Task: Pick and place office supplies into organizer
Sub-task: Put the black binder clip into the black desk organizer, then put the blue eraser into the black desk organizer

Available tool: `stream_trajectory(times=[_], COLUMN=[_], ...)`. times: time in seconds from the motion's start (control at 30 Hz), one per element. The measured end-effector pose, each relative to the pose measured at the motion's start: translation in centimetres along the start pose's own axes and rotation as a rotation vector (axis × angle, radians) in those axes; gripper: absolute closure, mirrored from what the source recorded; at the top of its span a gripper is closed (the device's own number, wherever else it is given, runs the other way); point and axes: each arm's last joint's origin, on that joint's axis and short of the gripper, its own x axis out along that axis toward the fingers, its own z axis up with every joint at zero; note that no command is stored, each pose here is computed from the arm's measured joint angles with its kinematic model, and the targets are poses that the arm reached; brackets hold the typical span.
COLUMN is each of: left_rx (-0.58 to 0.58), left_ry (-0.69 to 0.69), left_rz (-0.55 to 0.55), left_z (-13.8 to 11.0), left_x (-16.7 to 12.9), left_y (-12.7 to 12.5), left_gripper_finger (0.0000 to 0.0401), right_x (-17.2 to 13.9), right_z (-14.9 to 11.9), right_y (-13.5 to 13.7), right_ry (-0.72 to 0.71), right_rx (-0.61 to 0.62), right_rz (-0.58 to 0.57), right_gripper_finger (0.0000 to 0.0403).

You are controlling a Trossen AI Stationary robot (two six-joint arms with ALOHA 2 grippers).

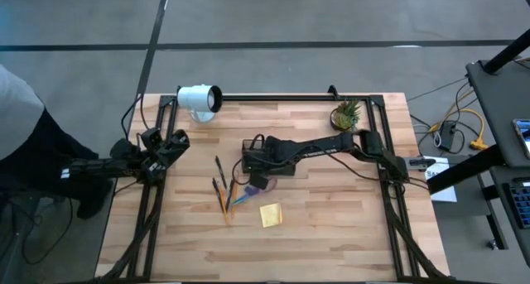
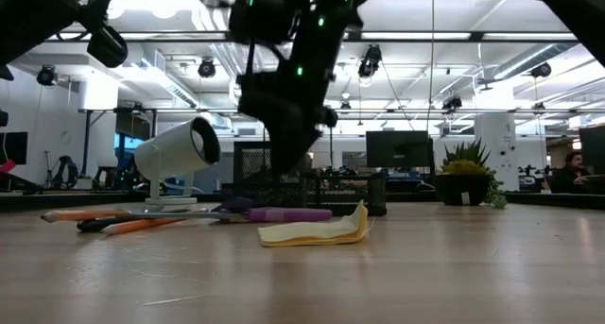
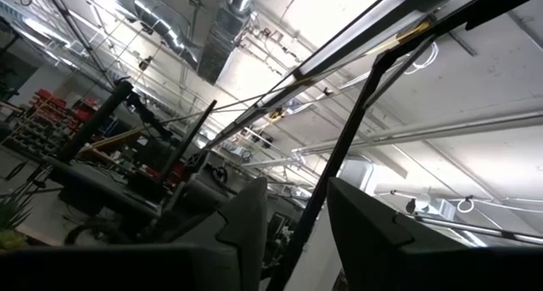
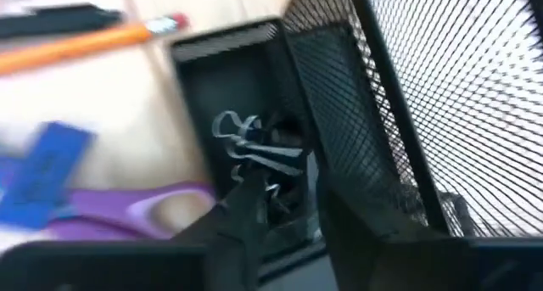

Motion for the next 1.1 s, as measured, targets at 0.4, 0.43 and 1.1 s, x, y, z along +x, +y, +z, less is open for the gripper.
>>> stream_trajectory(times=[0.4, 0.43, 1.1], left_rx=[0.0, 0.0, 0.0], left_ry=[0.001, 0.001, 0.001], left_rz=[0.001, 0.001, 0.001], left_z=[0.0, 0.0, 0.0], left_x=[0.0, 0.0, 0.0], left_y=[0.0, 0.0, 0.0], left_gripper_finger=[0.0292, 0.0292, 0.0292], right_x=[-3.0, -3.1, 0.3], right_z=[-0.6, -0.8, -2.5], right_y=[2.9, 3.3, 8.1], right_ry=[-0.024, -0.02, -0.152], right_rx=[-0.286, -0.323, -0.666], right_rz=[0.244, 0.276, 0.217], right_gripper_finger=[0.0221, 0.0221, 0.0223])
